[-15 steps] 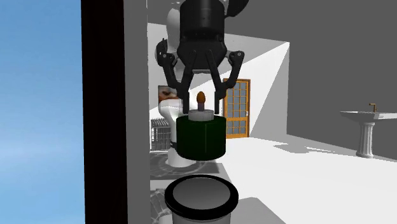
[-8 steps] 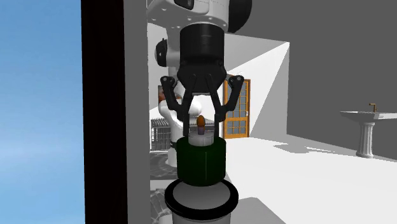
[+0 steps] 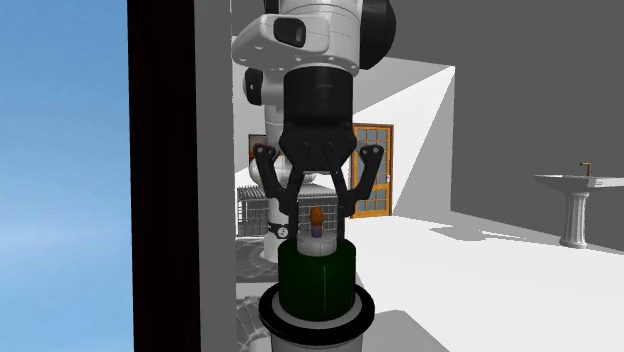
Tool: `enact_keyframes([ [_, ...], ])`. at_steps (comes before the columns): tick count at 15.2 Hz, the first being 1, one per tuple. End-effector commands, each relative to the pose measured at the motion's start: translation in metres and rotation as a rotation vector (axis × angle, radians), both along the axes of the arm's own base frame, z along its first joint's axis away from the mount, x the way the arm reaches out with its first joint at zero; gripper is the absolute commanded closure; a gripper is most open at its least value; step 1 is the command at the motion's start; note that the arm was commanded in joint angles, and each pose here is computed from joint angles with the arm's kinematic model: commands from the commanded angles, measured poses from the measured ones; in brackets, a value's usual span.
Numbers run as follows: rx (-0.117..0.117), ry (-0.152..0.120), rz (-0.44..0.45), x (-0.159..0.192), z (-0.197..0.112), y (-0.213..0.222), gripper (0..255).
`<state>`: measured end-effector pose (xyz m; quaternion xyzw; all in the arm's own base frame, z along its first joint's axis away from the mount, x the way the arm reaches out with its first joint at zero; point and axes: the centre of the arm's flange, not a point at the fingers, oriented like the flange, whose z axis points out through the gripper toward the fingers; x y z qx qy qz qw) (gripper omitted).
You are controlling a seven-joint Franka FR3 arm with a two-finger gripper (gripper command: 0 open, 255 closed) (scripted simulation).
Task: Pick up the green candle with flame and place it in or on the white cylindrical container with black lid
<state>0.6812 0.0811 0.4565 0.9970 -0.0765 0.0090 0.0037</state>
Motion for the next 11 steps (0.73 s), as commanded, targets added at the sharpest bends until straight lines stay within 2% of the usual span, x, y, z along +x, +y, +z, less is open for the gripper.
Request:
enact_keyframes([
  [1,0.000,0.000,0.000,0.000,0.000,0.000,255],
  [4,0.000,0.000,0.000,0.000,0.000,0.000,255],
  [5,0.000,0.000,0.000,0.000,0.000,0.000,0],
  [10,0.000,0.000,0.000,0.000,0.000,0.000,0],
  [11,0.000,0.000,0.000,0.000,0.013,0.000,0],
])
